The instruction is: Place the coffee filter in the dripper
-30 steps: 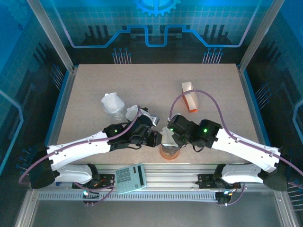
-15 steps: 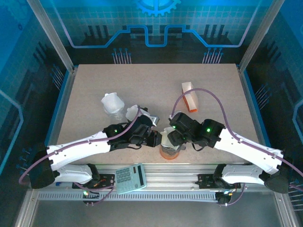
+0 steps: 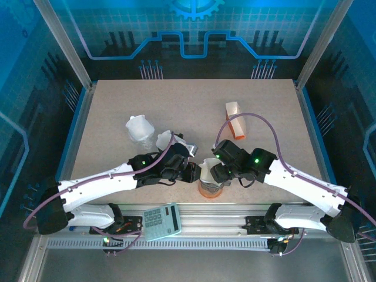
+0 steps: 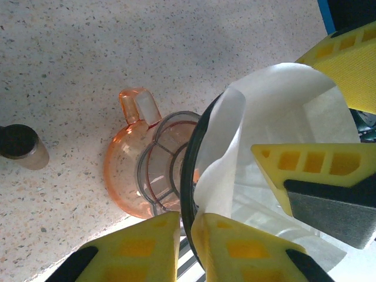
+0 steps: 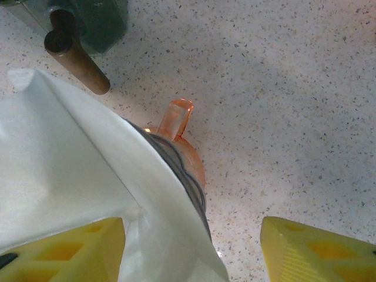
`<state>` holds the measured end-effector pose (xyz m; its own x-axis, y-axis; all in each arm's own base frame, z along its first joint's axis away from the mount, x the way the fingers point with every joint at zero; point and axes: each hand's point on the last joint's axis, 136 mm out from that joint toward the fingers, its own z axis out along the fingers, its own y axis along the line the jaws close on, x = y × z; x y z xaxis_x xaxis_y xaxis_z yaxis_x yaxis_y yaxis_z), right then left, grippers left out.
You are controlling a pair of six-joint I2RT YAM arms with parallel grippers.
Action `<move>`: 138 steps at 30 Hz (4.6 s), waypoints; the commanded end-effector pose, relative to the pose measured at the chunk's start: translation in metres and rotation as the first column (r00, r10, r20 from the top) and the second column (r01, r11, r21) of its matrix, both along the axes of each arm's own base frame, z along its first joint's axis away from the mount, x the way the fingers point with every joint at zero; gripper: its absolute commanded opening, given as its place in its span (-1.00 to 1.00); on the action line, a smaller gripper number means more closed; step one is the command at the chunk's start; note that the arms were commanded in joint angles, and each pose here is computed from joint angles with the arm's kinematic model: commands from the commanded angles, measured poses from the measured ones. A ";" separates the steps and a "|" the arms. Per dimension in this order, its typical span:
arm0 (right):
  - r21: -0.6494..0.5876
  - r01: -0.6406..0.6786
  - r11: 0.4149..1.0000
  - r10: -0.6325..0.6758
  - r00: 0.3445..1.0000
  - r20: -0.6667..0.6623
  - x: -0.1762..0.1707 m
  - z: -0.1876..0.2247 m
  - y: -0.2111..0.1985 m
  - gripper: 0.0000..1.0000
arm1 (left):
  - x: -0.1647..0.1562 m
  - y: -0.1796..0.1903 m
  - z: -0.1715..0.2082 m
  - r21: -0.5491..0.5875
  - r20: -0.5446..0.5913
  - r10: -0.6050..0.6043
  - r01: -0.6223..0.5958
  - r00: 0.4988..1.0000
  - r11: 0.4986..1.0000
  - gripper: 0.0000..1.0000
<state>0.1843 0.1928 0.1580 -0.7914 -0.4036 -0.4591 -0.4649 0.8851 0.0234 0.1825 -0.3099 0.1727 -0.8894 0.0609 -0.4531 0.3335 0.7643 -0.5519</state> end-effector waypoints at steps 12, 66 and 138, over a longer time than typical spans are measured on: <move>-0.078 -0.027 0.997 0.023 0.999 -0.043 0.003 -0.023 0.000 0.31 | -0.004 -0.003 0.006 -0.039 -0.029 -0.005 0.004 1.000 0.999 -0.60; -0.155 -0.101 0.983 0.091 0.993 -0.071 0.009 -0.039 0.004 0.36 | 0.016 -0.015 0.032 -0.153 0.042 -0.087 0.093 0.995 0.984 -0.29; -0.043 -0.086 0.995 0.085 0.996 -0.022 0.007 -0.026 0.000 0.31 | 0.014 -0.008 0.006 -0.083 -0.021 -0.018 0.016 1.000 0.996 -0.79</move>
